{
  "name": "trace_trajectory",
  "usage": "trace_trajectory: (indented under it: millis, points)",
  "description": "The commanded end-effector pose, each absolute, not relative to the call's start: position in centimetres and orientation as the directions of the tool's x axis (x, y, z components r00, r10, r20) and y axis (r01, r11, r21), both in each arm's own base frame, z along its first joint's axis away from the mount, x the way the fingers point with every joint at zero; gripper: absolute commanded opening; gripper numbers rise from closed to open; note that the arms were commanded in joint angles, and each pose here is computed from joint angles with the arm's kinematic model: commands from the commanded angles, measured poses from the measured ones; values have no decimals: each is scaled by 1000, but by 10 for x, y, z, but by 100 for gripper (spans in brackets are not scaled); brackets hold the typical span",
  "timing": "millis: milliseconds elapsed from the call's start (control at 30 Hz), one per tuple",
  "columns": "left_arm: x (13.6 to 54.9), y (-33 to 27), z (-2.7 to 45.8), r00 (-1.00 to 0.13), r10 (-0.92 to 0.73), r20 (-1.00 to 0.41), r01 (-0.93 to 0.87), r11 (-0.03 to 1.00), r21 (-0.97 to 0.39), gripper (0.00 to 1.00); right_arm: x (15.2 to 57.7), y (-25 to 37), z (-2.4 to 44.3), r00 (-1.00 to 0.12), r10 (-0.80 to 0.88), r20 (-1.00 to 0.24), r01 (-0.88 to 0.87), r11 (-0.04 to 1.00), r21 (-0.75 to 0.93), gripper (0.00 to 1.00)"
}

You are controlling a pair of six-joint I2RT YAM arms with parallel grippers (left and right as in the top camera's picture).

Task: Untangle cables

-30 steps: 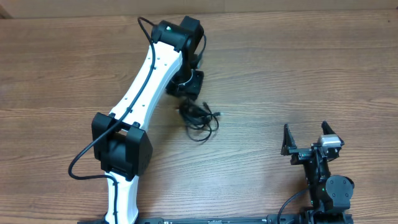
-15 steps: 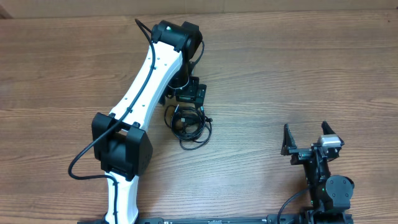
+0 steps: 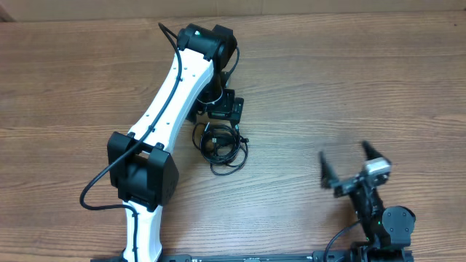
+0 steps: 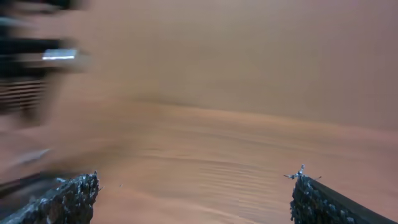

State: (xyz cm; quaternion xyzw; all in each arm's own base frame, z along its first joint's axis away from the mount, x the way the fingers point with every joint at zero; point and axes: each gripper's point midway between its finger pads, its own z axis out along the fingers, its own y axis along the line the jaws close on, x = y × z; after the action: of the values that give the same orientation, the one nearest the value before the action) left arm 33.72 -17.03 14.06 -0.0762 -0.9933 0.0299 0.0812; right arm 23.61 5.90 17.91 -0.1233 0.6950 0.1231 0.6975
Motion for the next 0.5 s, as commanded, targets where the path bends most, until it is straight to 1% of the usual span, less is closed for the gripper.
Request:
trace_trajectory:
  millis: [0, 67, 133, 167, 233, 300, 333, 367, 400, 433, 467]
  points:
    - [346, -180, 143, -982, 147, 119, 135, 985, -109, 100, 175, 139, 176, -29, 24, -999, -810, 586, 37, 100]
    - [349, -185, 143, -983, 150, 107, 135, 982, -134, 100, 165, 146, 187, 31, 23, -999, -850, 526, -14, 100]
    - [350, -191, 144, -983, 152, 100, 134, 977, -166, 100, 165, 146, 197, 88, 25, -996, -845, 531, -61, 100]
    - [351, -195, 144, -983, 153, 96, 134, 974, -184, 100, 167, 144, 204, 103, 42, -994, -835, 547, -63, 100]
    - [354, -200, 145, -985, 155, 80, 135, 969, -208, 100, 175, 133, 230, 139, 130, -982, -785, 619, -29, 100]
    - [357, -203, 145, -985, 156, 70, 137, 965, -224, 100, 175, 123, 262, 239, 196, -951, -740, 671, -47, 100]
    - [357, -206, 146, -985, 158, 69, 137, 962, -238, 100, 170, 118, 284, 313, 212, -926, -712, 697, -82, 100]
    - [356, -208, 146, -984, 162, 70, 140, 958, -250, 100, 167, 115, 298, 346, 218, -913, -698, 710, -96, 100]
    - [356, -209, 147, -984, 163, 71, 139, 956, -257, 100, 162, 114, 312, 370, 219, -903, -690, 715, -109, 100]
    - [355, -210, 147, -984, 162, 74, 138, 955, -262, 100, 154, 114, 333, 362, 219, -906, -691, 715, -104, 100]
    - [354, -211, 148, -984, 163, 77, 137, 953, -269, 100, 150, 114, 340, 345, 218, -913, -692, 716, -91, 100]
